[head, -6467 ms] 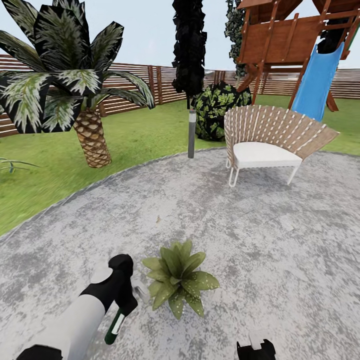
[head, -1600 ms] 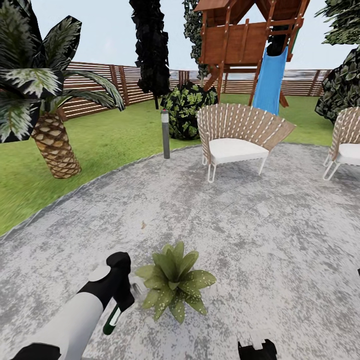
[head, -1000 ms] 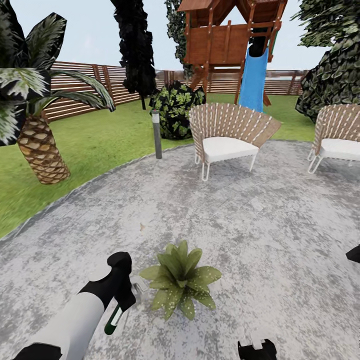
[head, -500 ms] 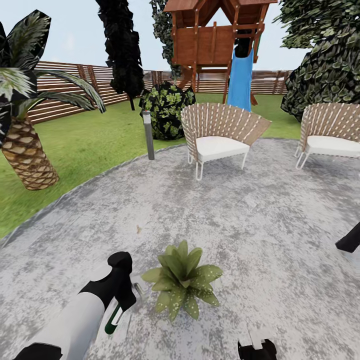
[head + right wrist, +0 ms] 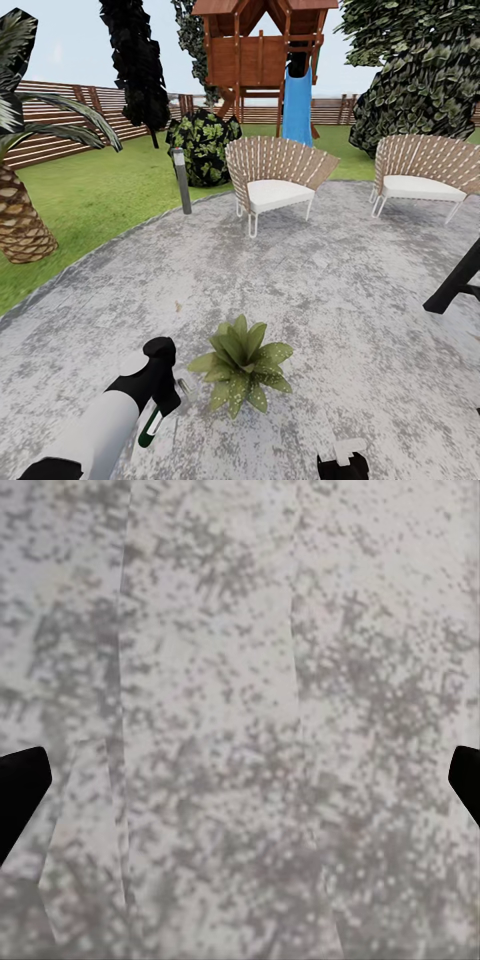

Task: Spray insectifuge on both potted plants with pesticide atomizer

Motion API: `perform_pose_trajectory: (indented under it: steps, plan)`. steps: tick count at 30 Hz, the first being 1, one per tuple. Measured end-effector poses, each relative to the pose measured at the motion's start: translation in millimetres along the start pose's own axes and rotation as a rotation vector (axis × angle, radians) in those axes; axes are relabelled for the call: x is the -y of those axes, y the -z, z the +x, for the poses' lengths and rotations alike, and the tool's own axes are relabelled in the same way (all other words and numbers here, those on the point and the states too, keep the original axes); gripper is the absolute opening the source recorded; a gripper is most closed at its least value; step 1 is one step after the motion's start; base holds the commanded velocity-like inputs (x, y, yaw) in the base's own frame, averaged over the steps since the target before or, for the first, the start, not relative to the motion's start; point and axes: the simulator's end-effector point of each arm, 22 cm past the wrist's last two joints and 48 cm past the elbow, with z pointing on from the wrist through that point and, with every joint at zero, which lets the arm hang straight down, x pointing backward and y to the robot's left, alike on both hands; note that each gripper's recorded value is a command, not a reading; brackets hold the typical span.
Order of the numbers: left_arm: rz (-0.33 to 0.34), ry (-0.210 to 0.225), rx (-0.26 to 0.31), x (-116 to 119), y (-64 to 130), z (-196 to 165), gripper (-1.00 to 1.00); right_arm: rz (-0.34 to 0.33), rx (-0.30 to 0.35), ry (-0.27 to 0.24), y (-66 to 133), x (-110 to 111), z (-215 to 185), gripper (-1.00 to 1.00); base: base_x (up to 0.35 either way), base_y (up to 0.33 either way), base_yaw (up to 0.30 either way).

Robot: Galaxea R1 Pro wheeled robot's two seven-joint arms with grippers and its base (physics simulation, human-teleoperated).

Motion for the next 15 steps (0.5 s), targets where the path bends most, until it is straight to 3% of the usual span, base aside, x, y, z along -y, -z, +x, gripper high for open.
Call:
perform_pose_trajectory:
  steps: [2,7,10,15]
  plan:
    - [-0.012,0.001,0.010,-4.6,5.0,-3.1,-1.00,0.000,0.000,0.000,0.0,0.0,0.0,1.00,0.000,0.000,0.000]
    - [-0.068,-0.003,0.077,-31.9,50.8,-37.5,-1.00,0.001,0.000,0.001,0.0,0.6,0.1,1.00,0.000,0.000,0.000]
    - [-0.073,-0.020,0.092,-31.4,63.1,-49.7,-1.00,0.000,-0.001,0.001,0.0,0.3,0.4,1.00,0.002,0.004,0.000]
    - [-0.056,-0.018,0.051,-24.6,43.2,-33.2,-1.00,-0.001,-0.001,0.001,0.0,-0.1,0.2,1.00,0.046,0.254,-0.047]
